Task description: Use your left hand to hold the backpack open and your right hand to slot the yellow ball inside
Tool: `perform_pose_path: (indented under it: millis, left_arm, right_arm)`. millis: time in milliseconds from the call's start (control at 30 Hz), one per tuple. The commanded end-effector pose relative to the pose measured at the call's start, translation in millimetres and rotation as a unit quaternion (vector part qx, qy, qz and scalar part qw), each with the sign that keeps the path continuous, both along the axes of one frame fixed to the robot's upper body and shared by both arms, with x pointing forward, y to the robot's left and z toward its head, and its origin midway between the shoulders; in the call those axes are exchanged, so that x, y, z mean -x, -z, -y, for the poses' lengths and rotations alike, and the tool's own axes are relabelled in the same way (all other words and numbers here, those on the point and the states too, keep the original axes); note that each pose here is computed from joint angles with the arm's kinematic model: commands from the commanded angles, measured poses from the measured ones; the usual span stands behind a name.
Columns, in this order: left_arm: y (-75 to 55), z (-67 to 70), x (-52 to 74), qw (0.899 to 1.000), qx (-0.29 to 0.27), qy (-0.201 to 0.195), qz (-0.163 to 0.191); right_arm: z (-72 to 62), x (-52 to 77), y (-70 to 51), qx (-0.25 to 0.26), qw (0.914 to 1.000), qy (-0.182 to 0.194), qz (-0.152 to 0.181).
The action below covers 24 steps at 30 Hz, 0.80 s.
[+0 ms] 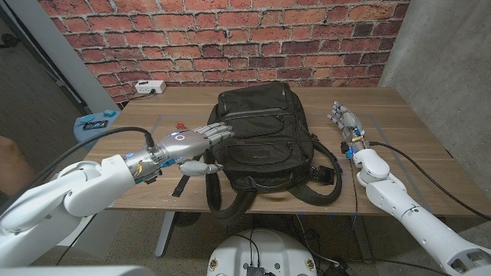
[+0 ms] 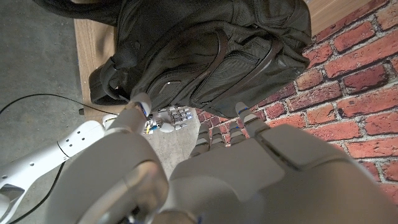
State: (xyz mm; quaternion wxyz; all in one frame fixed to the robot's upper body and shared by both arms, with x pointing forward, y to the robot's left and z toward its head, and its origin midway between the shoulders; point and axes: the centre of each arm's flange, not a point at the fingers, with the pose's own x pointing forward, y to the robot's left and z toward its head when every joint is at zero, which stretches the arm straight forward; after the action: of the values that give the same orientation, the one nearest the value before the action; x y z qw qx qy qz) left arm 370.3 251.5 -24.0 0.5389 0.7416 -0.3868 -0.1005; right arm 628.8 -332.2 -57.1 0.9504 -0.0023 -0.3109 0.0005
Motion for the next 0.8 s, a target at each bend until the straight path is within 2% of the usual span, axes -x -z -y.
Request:
perform_pose_path:
  millis: [33, 333, 467, 800]
  left_arm:
    - [1.4, 3.8, 6.3, 0.998, -0.039, -0.027, 0.039]
    - [1.4, 4.2, 6.3, 0.996, -0.057, -0.047, 0.048]
    - [3.8, 6.1, 8.1, 0.994, -0.071, -0.058, 0.060]
    - [12.6, 8.2, 4.8, 0.992, -0.078, -0.073, 0.062]
  right_arm:
    - [6.8, -0.4, 2.9, -0.007, 1.0000, 0.004, -0.003]
    - [10.5, -2.2, 4.6, -0.014, 0.9999, 0.007, -0.003]
    - [10.9, -3.4, 5.0, -0.016, 0.9999, 0.006, -0.004]
    - [15.1, -4.7, 6.8, -0.019, 0.9998, 0.009, -0.002]
